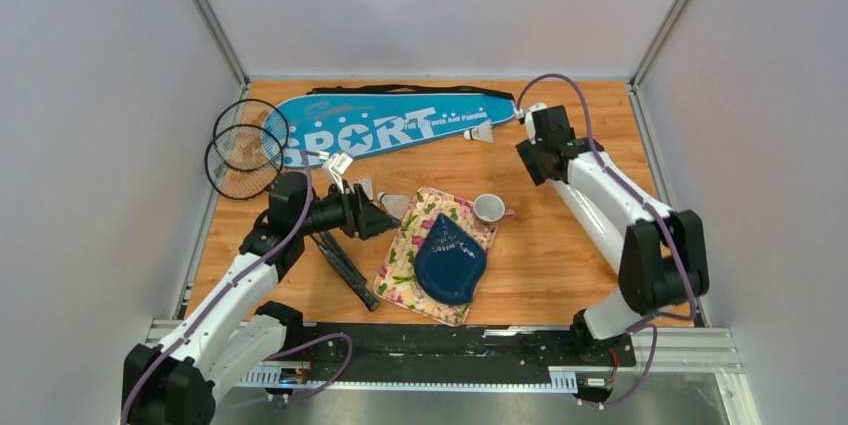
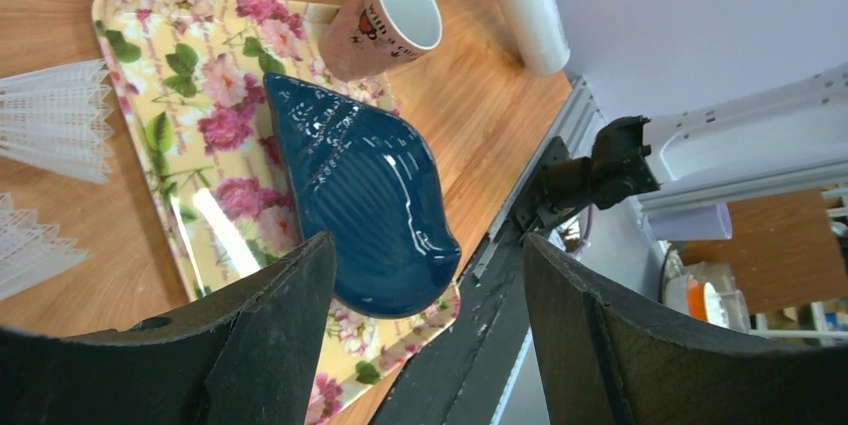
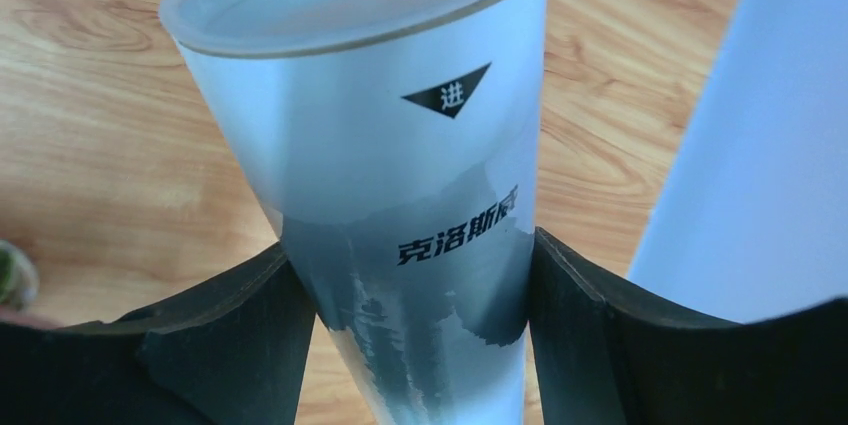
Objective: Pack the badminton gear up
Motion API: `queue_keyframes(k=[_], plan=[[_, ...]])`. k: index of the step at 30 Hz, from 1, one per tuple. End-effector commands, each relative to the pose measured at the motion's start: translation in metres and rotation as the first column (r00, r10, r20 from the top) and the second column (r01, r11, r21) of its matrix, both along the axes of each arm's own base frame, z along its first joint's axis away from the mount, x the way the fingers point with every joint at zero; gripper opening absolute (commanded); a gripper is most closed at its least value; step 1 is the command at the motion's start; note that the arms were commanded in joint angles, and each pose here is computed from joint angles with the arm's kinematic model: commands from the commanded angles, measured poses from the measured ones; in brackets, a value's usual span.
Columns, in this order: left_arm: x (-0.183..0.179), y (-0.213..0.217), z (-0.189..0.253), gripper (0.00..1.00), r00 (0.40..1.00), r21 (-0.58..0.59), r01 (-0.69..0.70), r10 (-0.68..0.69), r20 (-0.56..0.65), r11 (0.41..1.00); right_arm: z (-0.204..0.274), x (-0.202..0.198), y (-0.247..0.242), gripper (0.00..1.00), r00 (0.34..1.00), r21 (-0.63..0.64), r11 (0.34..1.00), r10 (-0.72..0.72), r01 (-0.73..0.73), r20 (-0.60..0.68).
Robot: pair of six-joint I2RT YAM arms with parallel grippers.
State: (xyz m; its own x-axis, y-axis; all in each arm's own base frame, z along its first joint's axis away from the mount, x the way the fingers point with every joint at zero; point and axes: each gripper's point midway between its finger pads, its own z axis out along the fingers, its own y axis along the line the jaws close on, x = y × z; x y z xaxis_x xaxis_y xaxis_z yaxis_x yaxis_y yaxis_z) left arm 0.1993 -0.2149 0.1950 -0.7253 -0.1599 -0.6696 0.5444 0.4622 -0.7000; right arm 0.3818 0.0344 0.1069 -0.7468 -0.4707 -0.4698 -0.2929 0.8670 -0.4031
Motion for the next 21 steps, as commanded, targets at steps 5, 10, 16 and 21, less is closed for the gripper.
queue_keyframes(k=[5,10,16,21], plan=[[-0.002,-0.024,0.041,0.76,0.991,-0.109,0.122,-0.116,0.062,0.986,0.060,-0.046,0.051,0.44,0.967,0.015,0.990,0.132,-0.138,0.217],[-0.006,-0.029,0.058,0.74,0.980,-0.118,0.162,-0.146,0.134,0.980,0.062,-0.090,0.095,0.44,0.917,0.018,0.958,0.269,-0.287,0.294],[-0.015,-0.037,0.074,0.72,0.965,-0.128,0.202,-0.174,0.197,0.971,0.073,-0.130,0.121,0.42,0.850,-0.010,0.907,0.399,-0.421,0.344],[-0.011,-0.046,0.074,0.70,0.973,-0.143,0.191,-0.168,0.159,0.971,0.085,-0.160,0.148,0.41,0.747,0.045,0.804,0.530,-0.593,0.401]])
